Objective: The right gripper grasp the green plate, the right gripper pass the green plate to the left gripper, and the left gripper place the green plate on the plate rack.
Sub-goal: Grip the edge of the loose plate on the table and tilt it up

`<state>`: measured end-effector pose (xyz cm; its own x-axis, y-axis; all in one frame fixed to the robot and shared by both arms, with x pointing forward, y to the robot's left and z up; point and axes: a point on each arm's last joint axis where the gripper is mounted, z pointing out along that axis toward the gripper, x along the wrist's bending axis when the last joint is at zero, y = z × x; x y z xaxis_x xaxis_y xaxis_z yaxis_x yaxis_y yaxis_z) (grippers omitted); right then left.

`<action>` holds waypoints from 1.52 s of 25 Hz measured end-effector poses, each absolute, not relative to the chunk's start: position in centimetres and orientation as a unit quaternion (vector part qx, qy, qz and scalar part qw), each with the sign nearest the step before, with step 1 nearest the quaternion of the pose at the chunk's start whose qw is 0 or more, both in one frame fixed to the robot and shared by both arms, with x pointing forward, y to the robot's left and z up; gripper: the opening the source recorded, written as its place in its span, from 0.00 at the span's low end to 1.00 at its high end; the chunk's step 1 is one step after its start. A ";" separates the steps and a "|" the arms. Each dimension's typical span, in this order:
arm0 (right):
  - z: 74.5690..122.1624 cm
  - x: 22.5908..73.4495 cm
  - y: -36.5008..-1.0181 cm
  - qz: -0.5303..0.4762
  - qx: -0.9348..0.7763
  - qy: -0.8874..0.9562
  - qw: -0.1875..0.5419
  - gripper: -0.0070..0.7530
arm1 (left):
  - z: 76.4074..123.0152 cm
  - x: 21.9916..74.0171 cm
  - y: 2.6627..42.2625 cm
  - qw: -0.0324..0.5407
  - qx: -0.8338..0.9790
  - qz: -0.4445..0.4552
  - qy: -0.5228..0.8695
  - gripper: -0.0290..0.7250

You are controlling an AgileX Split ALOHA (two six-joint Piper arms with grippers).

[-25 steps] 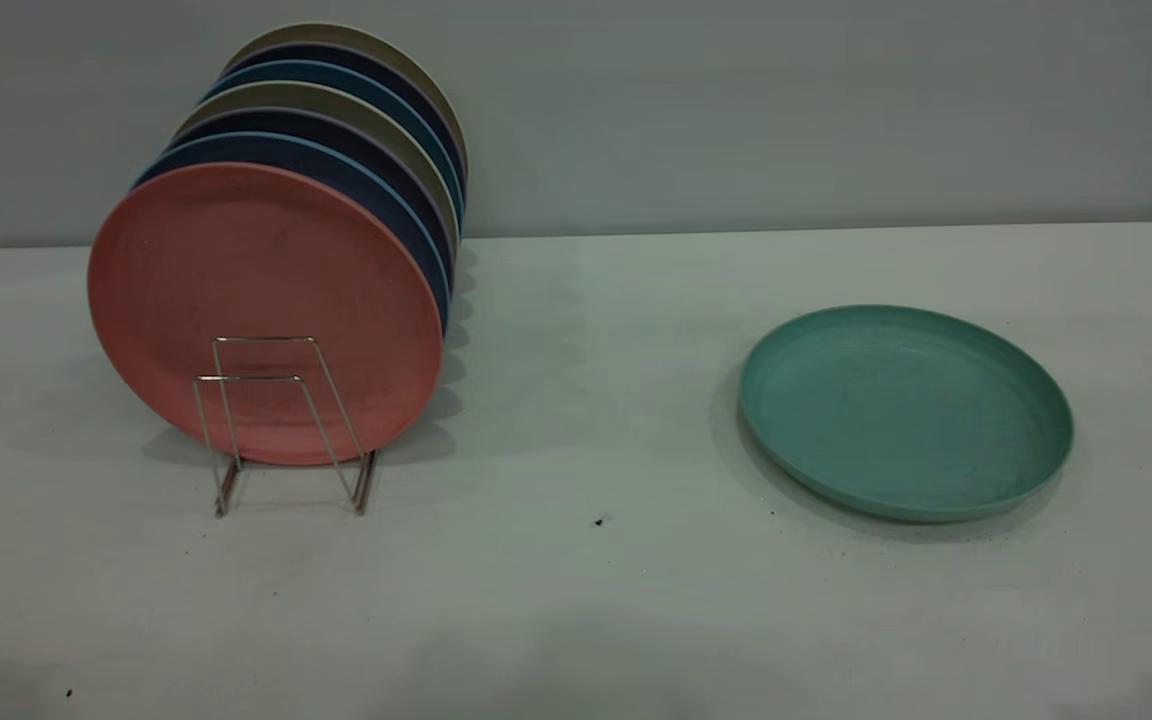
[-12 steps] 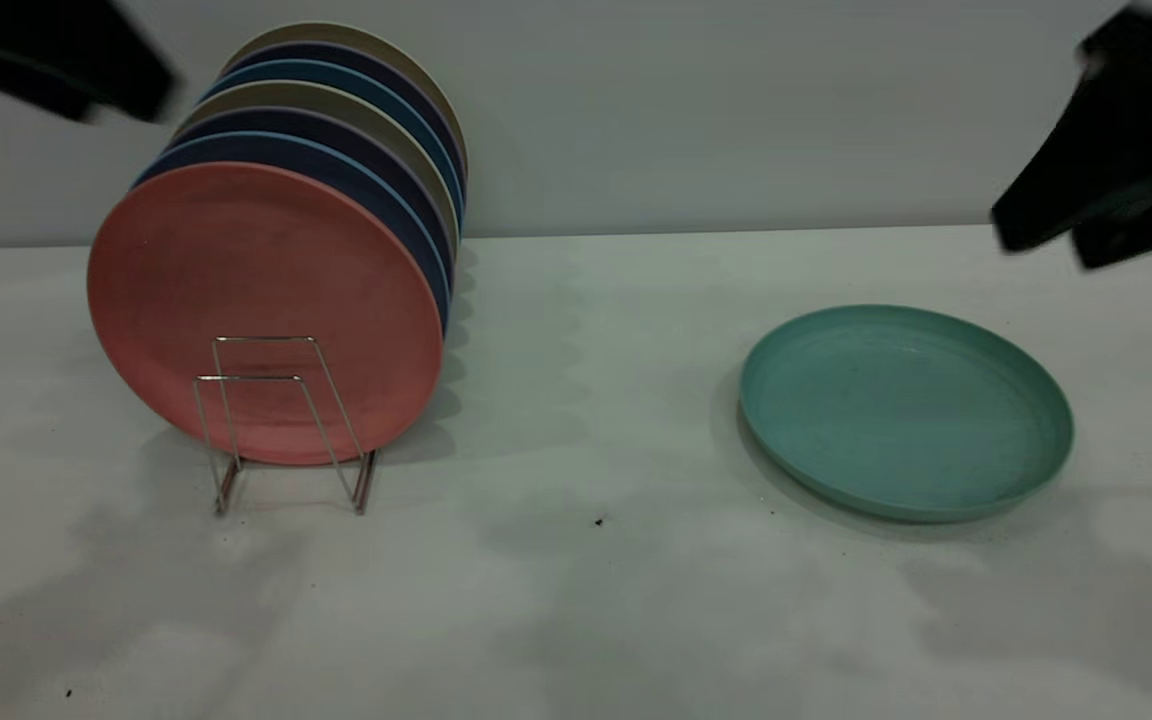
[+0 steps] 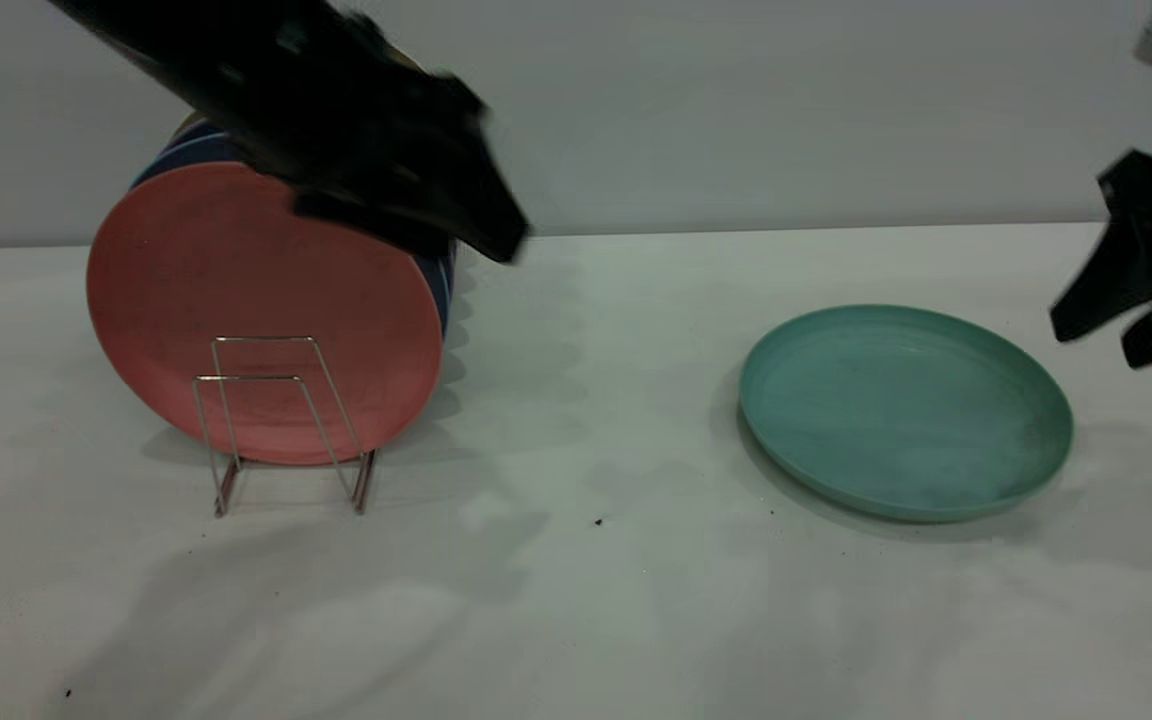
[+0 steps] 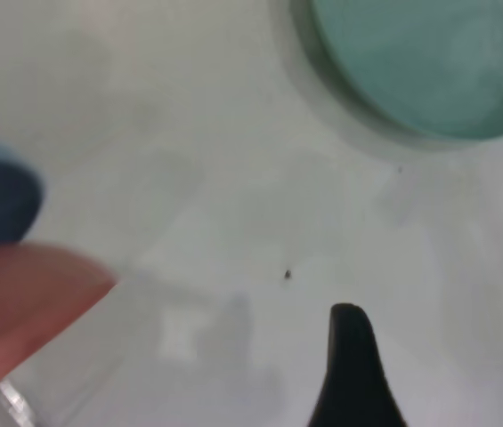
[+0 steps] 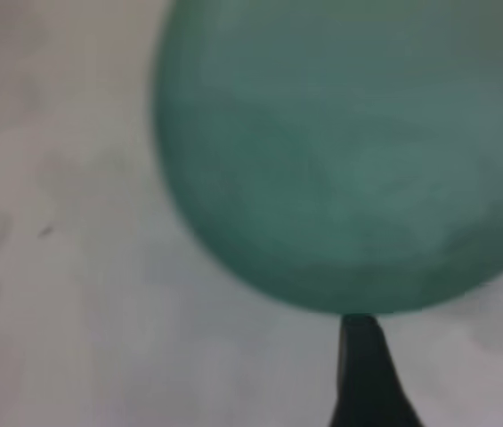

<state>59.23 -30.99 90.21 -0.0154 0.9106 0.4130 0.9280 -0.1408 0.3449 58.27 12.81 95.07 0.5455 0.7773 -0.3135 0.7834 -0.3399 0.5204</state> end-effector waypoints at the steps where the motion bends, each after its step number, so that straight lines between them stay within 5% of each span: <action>1: 89.4 59.7 -31.6 -0.279 -0.707 -0.650 0.025 0.64 | 94.4 58.5 12.3 0.318 0.819 -0.005 0.477 0.75; 11: 82.6 63.6 -35.3 -0.297 -0.724 -0.618 0.080 0.64 | 92.2 59.0 11.4 0.306 0.820 -0.009 0.483 0.75; 22: 79.2 65.3 -35.1 -0.310 -0.722 -0.608 0.112 0.57 | 92.2 58.9 11.4 0.305 0.821 -0.012 0.483 0.75; 27: 78.8 65.6 -33.7 -0.312 -0.717 -0.613 0.113 0.43 | 92.2 58.9 11.4 0.305 0.821 -0.012 0.483 0.75; 31: 78.6 65.8 -33.0 -0.309 -0.710 -0.624 0.101 0.09 | 92.3 58.9 11.4 0.308 0.817 -0.014 0.487 0.75; 38: 79.4 65.8 -31.7 -0.365 -0.648 -0.655 0.132 0.03 | 92.4 59.1 11.2 0.323 0.799 -0.018 0.506 0.75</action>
